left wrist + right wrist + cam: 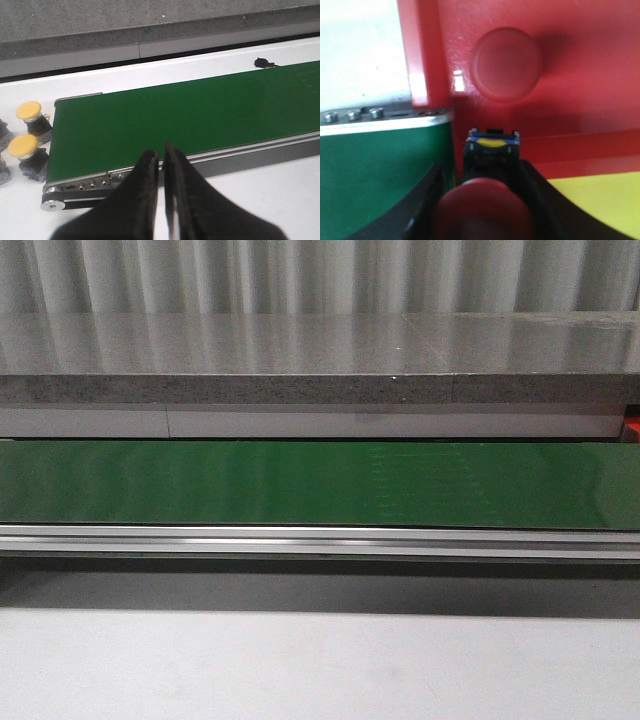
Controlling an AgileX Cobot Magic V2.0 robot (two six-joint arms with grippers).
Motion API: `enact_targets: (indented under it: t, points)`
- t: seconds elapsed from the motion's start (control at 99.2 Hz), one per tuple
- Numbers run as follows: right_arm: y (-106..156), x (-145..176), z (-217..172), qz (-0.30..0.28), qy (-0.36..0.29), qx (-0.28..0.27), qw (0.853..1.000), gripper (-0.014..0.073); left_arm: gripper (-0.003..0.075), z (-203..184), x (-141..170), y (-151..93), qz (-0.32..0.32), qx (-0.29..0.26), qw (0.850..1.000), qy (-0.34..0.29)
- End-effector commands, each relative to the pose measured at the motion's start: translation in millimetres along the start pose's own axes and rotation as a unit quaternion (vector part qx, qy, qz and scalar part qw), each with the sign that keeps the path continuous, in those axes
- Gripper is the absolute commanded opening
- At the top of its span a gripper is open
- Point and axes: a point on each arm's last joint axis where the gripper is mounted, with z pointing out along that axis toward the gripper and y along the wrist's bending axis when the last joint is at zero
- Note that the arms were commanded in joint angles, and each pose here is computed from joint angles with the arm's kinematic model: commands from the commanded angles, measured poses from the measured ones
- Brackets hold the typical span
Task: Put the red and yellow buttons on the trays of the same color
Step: 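Carry the red button into the red tray and release it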
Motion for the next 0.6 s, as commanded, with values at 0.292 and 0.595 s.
enact_targets:
  t: [0.292,0.595]
  points:
    - [-6.9,-11.0,-10.9,-0.006,-0.049,0.026,0.998,0.0161,-0.0006,-3.6,-14.4,-0.7,-0.005,0.003,0.999,-0.049]
    - [-12.0,-10.6,10.4,-0.001,-0.024,0.023,0.999,0.0161,-0.0006,-3.6,-14.4,-0.7,-0.005,0.003,0.999,-0.049]
